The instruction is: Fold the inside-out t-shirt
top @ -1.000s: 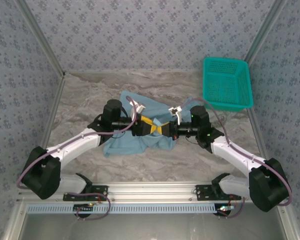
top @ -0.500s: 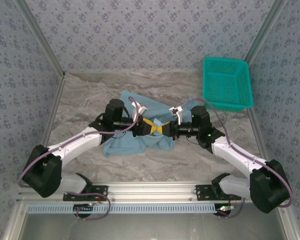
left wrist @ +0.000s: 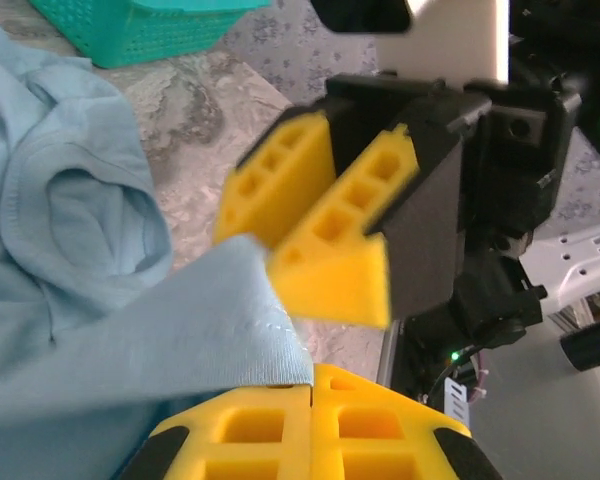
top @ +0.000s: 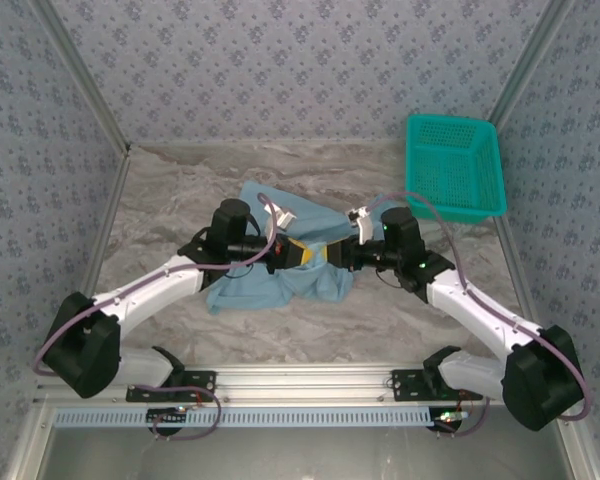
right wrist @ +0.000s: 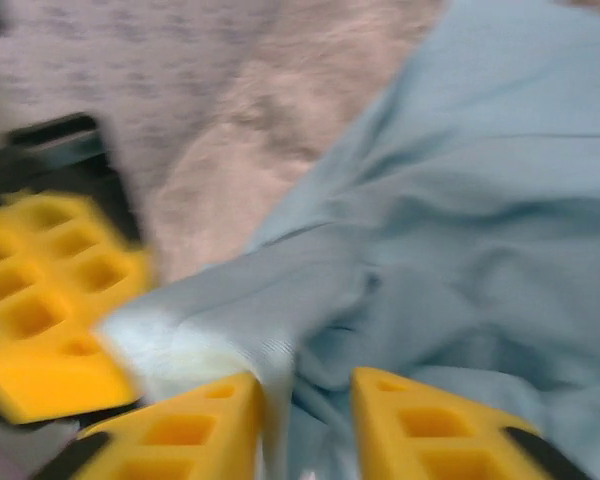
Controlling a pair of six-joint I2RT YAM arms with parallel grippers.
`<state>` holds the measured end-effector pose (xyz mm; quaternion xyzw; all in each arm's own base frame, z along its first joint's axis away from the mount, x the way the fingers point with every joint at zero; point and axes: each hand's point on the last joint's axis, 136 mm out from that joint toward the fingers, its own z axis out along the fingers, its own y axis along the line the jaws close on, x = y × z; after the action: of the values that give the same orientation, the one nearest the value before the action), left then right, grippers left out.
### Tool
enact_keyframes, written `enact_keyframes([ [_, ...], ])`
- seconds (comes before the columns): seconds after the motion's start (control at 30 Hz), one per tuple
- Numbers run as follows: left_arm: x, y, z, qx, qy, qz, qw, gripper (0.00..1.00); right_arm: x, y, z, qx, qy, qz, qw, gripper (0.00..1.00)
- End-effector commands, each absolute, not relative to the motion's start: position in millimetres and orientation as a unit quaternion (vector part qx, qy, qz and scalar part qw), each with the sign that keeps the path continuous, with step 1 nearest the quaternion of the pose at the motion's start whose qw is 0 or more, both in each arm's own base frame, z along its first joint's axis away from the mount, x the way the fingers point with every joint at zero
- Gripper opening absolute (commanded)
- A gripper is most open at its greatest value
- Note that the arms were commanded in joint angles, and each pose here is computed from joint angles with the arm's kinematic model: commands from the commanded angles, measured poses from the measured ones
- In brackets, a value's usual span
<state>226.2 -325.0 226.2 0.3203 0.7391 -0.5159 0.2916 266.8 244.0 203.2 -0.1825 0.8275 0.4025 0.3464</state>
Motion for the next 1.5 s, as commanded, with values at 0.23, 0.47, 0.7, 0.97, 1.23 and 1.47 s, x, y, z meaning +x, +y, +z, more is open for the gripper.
enact_keyframes([
  [0.23,231,-337,298,0.259,0.752,-0.485,0.365,0.00,240,206,233,-0.276,0.834,0.239,0.414,0.54],
  [0.47,216,-340,302,0.284,0.744,-0.497,0.344,0.00,219,228,254,-0.328,0.759,0.321,0.462,0.57],
  [0.7,206,-342,302,0.310,0.734,-0.506,0.331,0.00,226,254,246,-0.393,0.726,0.344,0.447,0.63],
  [0.97,206,-341,302,0.319,0.733,-0.501,0.332,0.00,232,274,242,-0.407,0.704,0.395,0.427,0.38],
  [1.23,220,-318,291,0.319,0.751,-0.430,0.386,0.18,236,251,245,-0.365,0.716,0.394,0.447,0.00],
  [1.47,224,-277,256,0.326,0.782,-0.320,0.425,0.55,236,242,245,-0.345,0.722,0.407,0.441,0.00],
])
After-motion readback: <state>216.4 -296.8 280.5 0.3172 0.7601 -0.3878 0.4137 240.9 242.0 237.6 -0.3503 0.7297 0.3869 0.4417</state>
